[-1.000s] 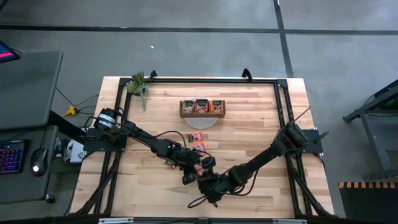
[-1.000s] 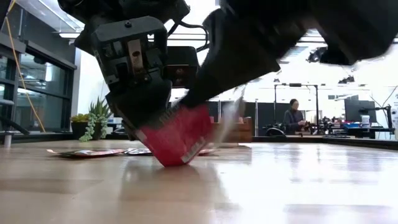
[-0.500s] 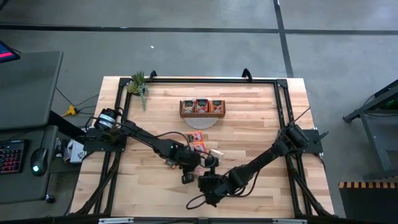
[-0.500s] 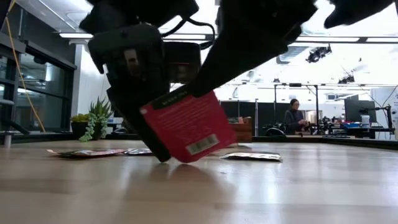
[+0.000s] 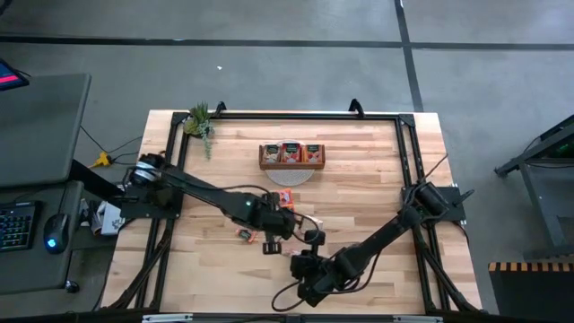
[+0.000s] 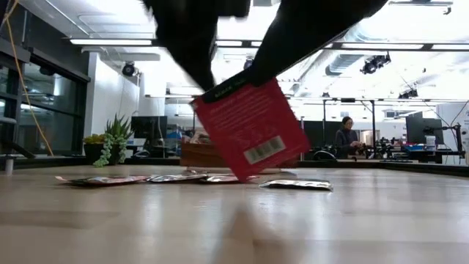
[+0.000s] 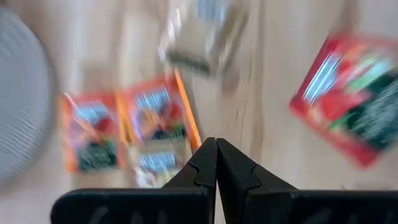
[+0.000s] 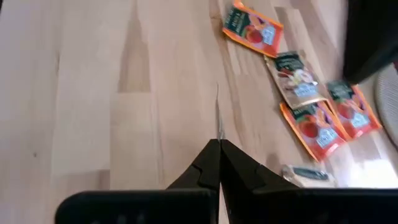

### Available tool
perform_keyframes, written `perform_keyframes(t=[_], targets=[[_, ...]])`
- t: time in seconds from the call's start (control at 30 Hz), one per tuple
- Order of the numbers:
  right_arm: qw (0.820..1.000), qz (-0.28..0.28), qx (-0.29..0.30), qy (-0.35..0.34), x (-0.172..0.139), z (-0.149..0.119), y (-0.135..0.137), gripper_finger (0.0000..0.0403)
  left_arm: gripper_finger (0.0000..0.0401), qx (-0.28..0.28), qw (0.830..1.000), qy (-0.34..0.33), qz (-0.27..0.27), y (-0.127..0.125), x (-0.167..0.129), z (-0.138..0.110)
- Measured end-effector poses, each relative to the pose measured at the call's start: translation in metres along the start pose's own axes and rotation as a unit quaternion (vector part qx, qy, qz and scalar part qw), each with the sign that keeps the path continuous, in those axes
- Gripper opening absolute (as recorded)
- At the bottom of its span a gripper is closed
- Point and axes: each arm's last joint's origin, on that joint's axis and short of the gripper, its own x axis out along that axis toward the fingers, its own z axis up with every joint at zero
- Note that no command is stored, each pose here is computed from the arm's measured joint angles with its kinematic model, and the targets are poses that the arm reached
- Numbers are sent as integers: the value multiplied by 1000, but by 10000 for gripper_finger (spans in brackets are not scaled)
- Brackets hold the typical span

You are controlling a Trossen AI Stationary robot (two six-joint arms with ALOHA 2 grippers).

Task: Pick & Place Tea
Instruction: Put the red tea bag in the middle section of the wooden organizer

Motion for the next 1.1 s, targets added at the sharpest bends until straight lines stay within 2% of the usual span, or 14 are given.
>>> perform_keyframes(t=[0.13, 0.33, 0.57, 0.7, 0.87, 0.93, 1.1], targets=[[1000, -9, 9, 13, -13, -1, -4, 0, 1, -2, 999, -25, 39, 12, -36, -2], [999, -29, 14, 37, -33, -3, -15, 0, 1, -17, 995, -76, 58, 29, -97, -11], [997, -52, 24, 44, -49, -2, -27, 0, 1, -36, 987, -117, 104, 43, -140, -38], [996, -65, 27, 48, -53, -4, -33, 0, 1, -70, 983, -137, 100, 54, -146, -65], [997, -33, 56, 32, -60, -16, -48, 0, 1, -108, 975, -183, 67, 66, -141, -102], [997, -17, 78, 14, -64, -25, -62, 0, 1, -116, 973, -190, 60, 69, -135, -115], [993, 28, 111, -39, -65, -44, -114, 0, 1, -137, 963, -226, 44, 70, -126, -125]])
